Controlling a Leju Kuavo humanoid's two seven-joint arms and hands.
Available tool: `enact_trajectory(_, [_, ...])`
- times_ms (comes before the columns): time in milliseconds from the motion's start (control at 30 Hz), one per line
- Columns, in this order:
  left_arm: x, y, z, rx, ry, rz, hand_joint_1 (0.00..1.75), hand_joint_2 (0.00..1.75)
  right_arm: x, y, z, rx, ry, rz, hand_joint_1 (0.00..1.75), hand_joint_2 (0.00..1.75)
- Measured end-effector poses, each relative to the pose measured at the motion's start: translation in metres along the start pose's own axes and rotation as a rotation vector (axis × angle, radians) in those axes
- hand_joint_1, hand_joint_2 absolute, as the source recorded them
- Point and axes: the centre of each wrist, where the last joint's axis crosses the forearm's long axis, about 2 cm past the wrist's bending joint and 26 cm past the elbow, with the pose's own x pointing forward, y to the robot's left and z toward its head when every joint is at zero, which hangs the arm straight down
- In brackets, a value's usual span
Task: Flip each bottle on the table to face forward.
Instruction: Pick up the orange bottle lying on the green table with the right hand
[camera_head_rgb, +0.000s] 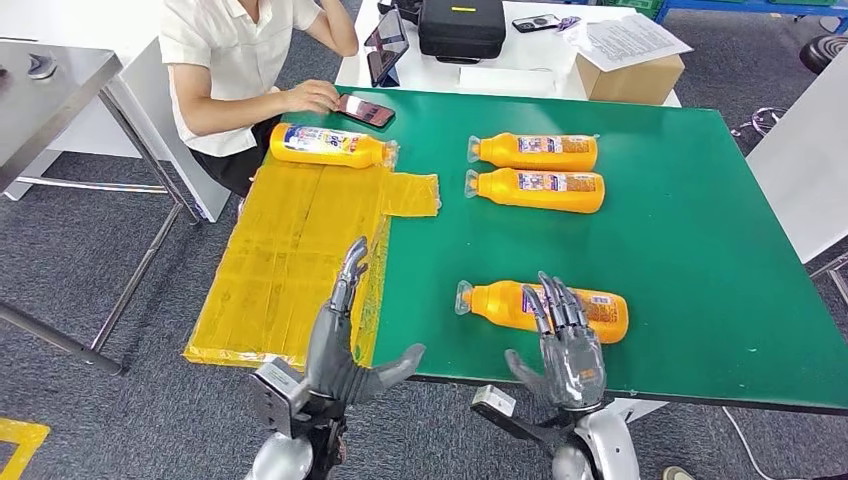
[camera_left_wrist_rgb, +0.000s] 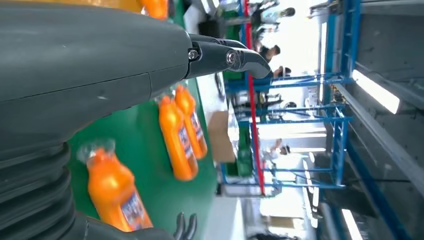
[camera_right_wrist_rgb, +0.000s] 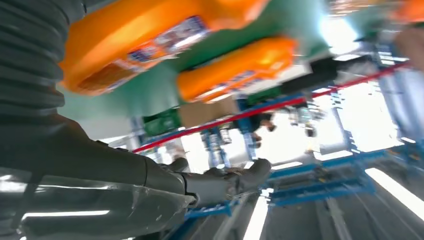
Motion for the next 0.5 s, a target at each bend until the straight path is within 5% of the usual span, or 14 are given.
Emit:
enact_trajectory(200, [-0.006, -0.012, 0.004, -0.067, 0.019, -0.045, 0.0, 1.75, -0.038, 0.003, -0.01, 0.077, 0.1, 0.126, 0.0, 1.75])
enact_trajectory(500, [-0.008, -0.013, 0.005, -0.078, 0.038, -0.074, 0.0, 1.75, -0.058, 0.02, -0.013, 0.183, 0.222, 0.159, 0.0, 1.75])
